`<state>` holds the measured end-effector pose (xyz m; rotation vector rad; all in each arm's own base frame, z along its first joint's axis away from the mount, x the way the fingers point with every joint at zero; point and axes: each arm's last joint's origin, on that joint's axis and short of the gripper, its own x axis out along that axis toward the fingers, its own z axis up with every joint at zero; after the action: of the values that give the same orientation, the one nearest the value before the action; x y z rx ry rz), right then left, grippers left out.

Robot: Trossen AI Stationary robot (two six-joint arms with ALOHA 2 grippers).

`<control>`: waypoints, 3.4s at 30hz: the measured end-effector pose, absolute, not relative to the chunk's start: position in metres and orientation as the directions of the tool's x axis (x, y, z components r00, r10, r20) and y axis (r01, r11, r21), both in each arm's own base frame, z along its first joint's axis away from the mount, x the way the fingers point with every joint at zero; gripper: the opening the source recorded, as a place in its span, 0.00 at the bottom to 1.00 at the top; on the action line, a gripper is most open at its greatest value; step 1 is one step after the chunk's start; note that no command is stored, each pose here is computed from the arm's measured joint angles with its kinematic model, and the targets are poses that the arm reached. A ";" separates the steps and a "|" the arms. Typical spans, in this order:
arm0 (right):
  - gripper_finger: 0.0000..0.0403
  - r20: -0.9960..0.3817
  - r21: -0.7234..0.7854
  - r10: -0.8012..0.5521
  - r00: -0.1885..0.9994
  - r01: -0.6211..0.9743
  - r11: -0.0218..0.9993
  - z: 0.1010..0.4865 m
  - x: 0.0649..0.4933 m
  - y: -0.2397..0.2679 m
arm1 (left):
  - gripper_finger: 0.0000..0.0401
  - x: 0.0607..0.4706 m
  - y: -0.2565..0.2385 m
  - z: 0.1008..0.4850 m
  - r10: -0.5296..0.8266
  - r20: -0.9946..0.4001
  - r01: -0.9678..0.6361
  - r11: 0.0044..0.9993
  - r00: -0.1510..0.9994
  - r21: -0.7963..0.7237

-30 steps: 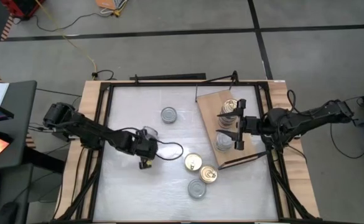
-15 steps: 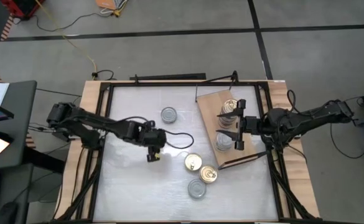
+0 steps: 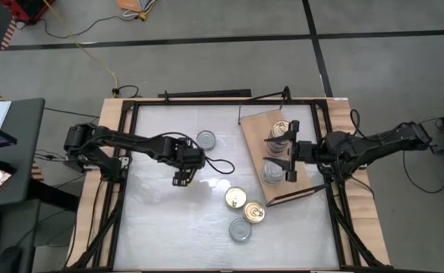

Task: Stack canned seafood by type on shelf
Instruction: Stack the green tuna can on the green tuna can on the shelf

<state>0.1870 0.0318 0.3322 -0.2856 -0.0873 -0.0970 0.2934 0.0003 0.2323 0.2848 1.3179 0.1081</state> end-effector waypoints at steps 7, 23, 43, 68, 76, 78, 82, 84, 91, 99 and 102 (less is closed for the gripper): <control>0.67 0.111 -0.274 -0.084 0.990 0.111 0.955 0.333 0.187 0.032 | 0.76 0.296 0.021 0.220 0.236 -0.956 0.086 0.964 0.172 0.253; 0.67 0.088 -0.282 -0.090 0.992 0.111 0.953 0.331 0.187 0.031 | 0.52 0.295 0.023 0.185 0.197 -0.974 0.188 0.967 -0.110 0.174; 0.67 0.045 -0.192 -0.052 0.998 0.059 0.980 0.337 0.144 0.028 | 0.33 0.336 0.015 0.265 0.006 -0.985 0.062 0.998 0.175 0.017; 0.67 0.104 -0.121 0.100 0.990 -0.087 0.989 0.345 0.108 0.036 | 0.35 0.419 0.007 0.310 -0.129 -0.022 0.105 0.884 0.991 -0.455; 0.67 0.132 -0.145 0.113 0.985 -0.093 0.985 0.348 0.100 0.035 | 0.35 0.457 0.004 0.252 -0.143 0.016 0.122 0.773 0.990 -0.622; 0.67 0.127 -0.148 0.118 0.985 -0.099 0.984 0.347 0.100 0.035 | 0.35 0.463 0.006 0.248 -0.145 0.028 0.129 0.760 0.989 -0.637; 0.67 0.121 -0.166 0.120 0.985 -0.099 0.981 0.347 0.100 0.035 | 0.35 0.470 0.006 0.241 -0.149 0.021 0.125 0.734 0.989 -0.667; 0.67 0.121 -0.178 0.120 0.985 -0.098 0.979 0.347 0.100 0.035 | 0.35 0.473 0.006 0.237 -0.152 0.013 0.118 0.708 0.988 -0.697; 0.67 0.122 -0.194 0.116 0.986 -0.091 0.977 0.347 0.100 0.035 | 0.35 0.475 0.017 0.227 -0.112 -0.041 0.041 0.644 0.993 -0.764; 0.67 0.127 -0.195 0.116 0.985 -0.090 0.977 0.347 0.100 0.035 | 0.35 0.475 0.017 0.227 -0.107 -0.045 0.029 0.601 0.993 -0.799; 0.67 0.127 -0.195 0.116 0.985 -0.090 0.977 0.347 0.100 0.035 | 0.36 0.475 0.017 0.225 -0.106 -0.060 0.013 0.580 0.993 -0.815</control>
<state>0.0999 0.0350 0.3471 -0.1896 -0.1381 0.1042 0.4749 0.0174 0.2251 -0.9502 0.1062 -0.0700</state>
